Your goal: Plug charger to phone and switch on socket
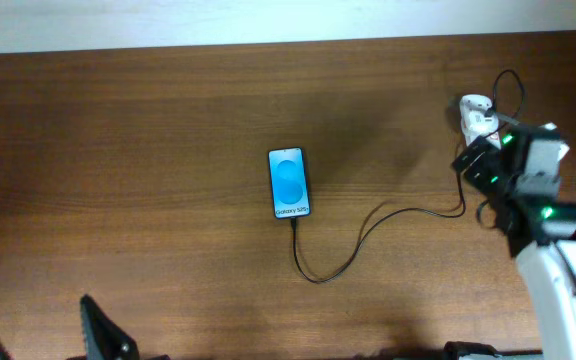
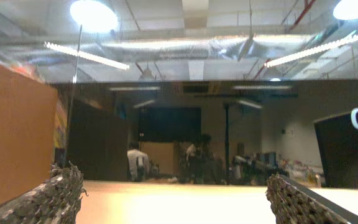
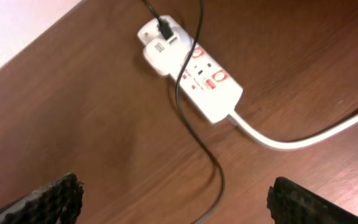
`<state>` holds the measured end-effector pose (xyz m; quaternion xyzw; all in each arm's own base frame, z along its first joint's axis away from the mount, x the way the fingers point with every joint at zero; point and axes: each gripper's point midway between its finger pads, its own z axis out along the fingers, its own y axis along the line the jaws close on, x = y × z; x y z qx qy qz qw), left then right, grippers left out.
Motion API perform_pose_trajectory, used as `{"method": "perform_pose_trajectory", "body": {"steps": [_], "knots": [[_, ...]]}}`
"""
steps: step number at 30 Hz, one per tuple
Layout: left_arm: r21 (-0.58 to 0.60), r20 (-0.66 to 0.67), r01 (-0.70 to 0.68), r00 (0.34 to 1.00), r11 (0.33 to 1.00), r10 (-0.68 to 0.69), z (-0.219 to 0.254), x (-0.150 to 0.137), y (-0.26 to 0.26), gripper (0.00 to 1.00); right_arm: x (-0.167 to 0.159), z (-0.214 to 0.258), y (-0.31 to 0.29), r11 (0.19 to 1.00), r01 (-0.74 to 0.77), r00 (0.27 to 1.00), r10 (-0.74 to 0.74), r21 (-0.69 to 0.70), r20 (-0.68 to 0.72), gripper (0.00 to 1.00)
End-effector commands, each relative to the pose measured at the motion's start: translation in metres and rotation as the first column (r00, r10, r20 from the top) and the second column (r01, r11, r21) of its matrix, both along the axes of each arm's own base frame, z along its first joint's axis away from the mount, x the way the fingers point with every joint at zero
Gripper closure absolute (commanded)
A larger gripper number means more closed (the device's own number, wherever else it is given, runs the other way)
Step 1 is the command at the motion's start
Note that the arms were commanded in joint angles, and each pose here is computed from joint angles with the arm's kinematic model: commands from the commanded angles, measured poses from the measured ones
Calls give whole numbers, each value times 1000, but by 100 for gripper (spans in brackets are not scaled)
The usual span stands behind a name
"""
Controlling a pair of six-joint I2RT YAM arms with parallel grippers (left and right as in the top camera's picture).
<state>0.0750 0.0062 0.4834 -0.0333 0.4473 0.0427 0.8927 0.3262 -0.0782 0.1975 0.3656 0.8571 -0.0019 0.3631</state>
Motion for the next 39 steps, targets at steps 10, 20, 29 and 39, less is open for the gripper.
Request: {"method": "perform_pose_trajectory", "body": {"steps": [10, 20, 29, 39], "knots": [[-199, -465, -11, 881, 980, -85, -173, 116, 21, 1, 81, -68, -42, 912, 181, 983, -153, 369, -104, 96], [-221, -578, -26, 809, 975, -109, -207, 118, 19, 1, 114, -119, -96, 829, 469, 875, -387, 305, -291, 96], [-237, -663, -56, 739, 970, -120, -235, 116, 20, 1, 143, -133, -106, 817, 469, 883, -421, 336, -207, 96], [-237, -664, -56, 738, 970, -120, -235, 116, 20, 1, 156, -153, -100, 797, 456, 890, -406, 396, -207, 96]]}}
